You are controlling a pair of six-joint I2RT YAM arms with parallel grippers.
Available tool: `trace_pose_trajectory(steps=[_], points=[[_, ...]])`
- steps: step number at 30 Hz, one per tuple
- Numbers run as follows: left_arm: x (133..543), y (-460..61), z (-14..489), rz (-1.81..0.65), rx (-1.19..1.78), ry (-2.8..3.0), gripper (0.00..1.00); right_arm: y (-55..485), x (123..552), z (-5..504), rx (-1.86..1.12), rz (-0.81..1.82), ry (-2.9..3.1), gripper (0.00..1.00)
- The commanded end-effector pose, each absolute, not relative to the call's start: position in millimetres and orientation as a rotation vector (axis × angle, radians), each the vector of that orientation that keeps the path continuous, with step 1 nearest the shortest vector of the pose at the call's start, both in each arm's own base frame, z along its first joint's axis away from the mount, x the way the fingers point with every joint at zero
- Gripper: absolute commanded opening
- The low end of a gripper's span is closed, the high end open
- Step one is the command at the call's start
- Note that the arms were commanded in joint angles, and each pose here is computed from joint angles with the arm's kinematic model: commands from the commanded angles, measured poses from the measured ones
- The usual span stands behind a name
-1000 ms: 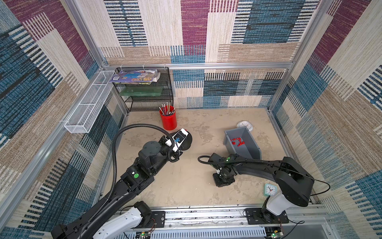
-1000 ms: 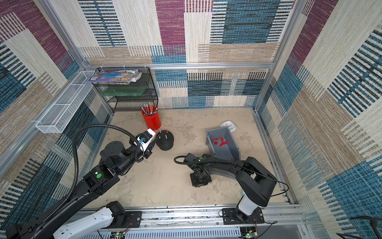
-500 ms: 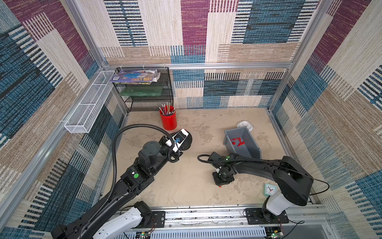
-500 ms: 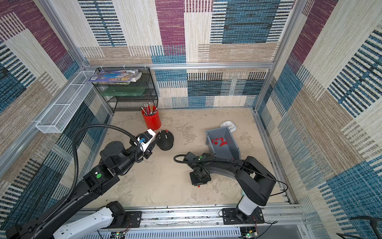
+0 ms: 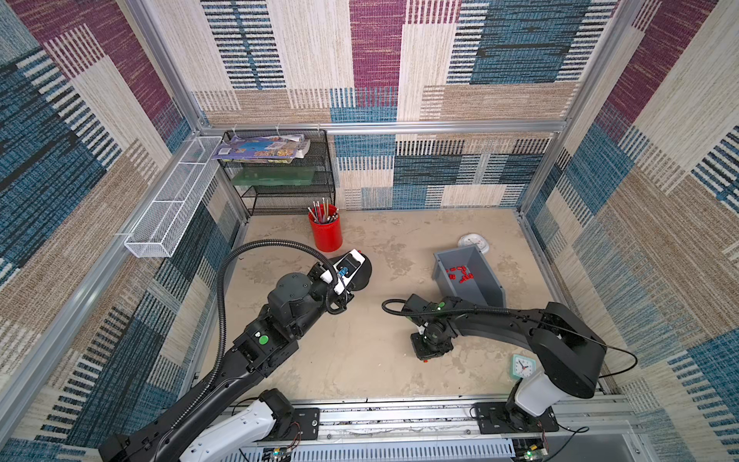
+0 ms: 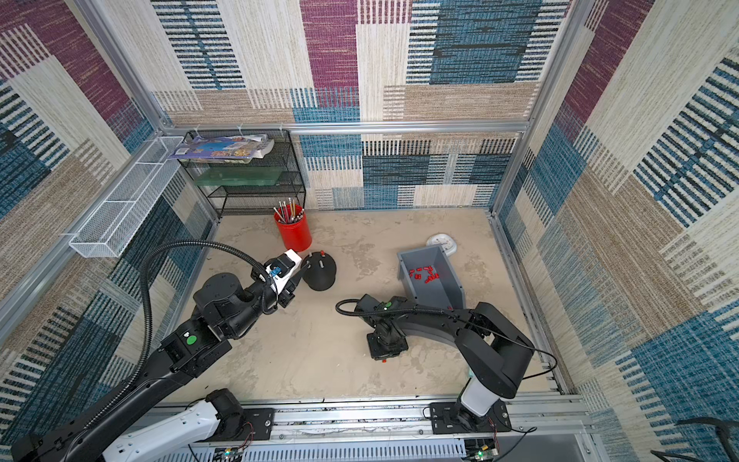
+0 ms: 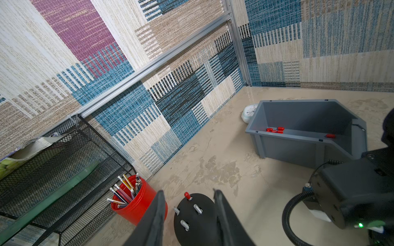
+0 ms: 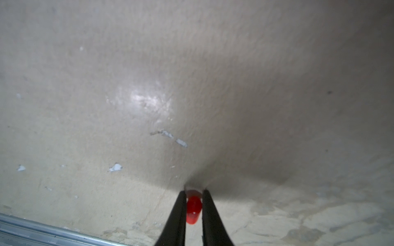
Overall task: Cover the protruding screws with screw protection sleeves
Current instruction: Pick up the screw protection sleeve from the center of the board, then attach the screw protection sleeve to the screw.
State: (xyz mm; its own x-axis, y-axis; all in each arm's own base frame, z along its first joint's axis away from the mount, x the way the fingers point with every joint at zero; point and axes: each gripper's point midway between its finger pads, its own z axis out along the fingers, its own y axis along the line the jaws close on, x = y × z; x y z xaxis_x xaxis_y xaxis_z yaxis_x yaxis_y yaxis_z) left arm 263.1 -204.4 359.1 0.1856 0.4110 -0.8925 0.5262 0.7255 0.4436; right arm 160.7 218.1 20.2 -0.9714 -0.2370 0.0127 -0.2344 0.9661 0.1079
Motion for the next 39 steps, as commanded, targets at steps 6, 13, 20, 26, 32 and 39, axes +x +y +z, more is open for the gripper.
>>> trace_pose_trajectory(steps=[6,13,20,26,32,39], points=[[263.5,-206.9,360.5,-0.094,0.837,1.413,0.38,216.6,164.4,22.3,0.373,-0.153,-3.112,0.10],[265.4,-206.3,360.9,-0.095,0.823,1.423,0.38,234.3,191.4,56.9,0.412,-0.243,-3.224,0.05],[281.6,-195.5,361.7,-0.067,0.706,1.515,0.38,284.6,265.5,151.2,0.584,-0.580,-3.562,0.05],[307.1,-182.8,354.2,-0.096,0.524,1.706,0.37,316.0,316.5,237.3,0.751,-0.986,-3.898,0.04],[319.4,-184.6,346.0,-0.242,0.412,1.882,0.37,336.0,343.2,267.4,1.032,-1.291,-4.085,0.04],[331.0,-167.0,340.4,-0.233,0.326,1.913,0.37,358.2,378.4,262.9,1.130,-1.591,-4.005,0.05]])
